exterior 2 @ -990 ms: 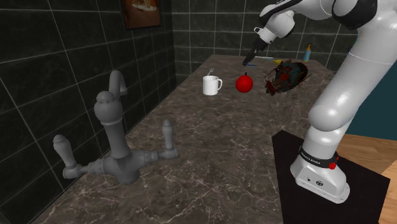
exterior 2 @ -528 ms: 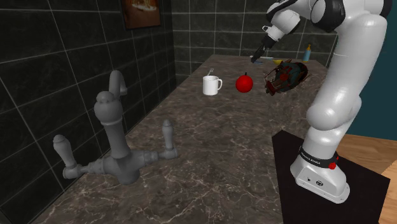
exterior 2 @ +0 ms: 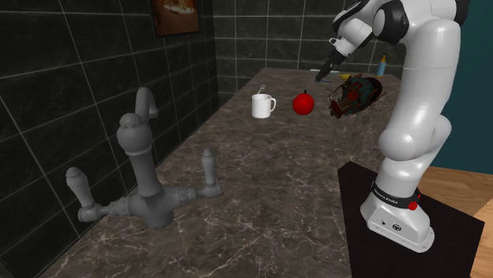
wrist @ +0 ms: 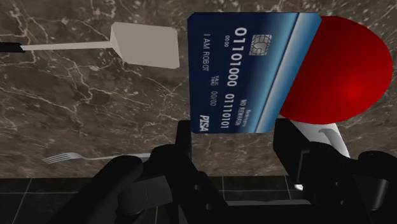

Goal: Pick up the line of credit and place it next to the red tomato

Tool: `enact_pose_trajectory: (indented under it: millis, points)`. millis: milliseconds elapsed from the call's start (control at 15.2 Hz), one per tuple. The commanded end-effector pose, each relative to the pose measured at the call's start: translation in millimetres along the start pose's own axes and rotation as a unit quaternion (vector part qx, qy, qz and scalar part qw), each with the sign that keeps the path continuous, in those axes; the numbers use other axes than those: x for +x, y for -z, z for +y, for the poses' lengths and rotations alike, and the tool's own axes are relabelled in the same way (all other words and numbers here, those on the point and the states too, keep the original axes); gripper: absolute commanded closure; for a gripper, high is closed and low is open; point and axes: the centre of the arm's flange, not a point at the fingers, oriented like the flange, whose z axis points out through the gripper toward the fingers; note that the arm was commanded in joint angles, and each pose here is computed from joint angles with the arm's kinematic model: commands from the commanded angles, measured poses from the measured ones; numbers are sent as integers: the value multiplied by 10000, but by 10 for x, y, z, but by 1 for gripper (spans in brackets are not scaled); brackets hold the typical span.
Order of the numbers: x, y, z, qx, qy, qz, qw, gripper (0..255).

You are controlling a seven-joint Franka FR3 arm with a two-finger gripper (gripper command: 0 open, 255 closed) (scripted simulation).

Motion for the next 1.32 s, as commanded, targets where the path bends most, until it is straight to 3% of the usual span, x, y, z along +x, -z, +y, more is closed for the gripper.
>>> enact_pose_trajectory:
  millis: [0,1254]
  points:
    - [-52,-91,4,-1,1,0,10000,255]
    - [-605,-928,1,-1,1,0,10000,255]
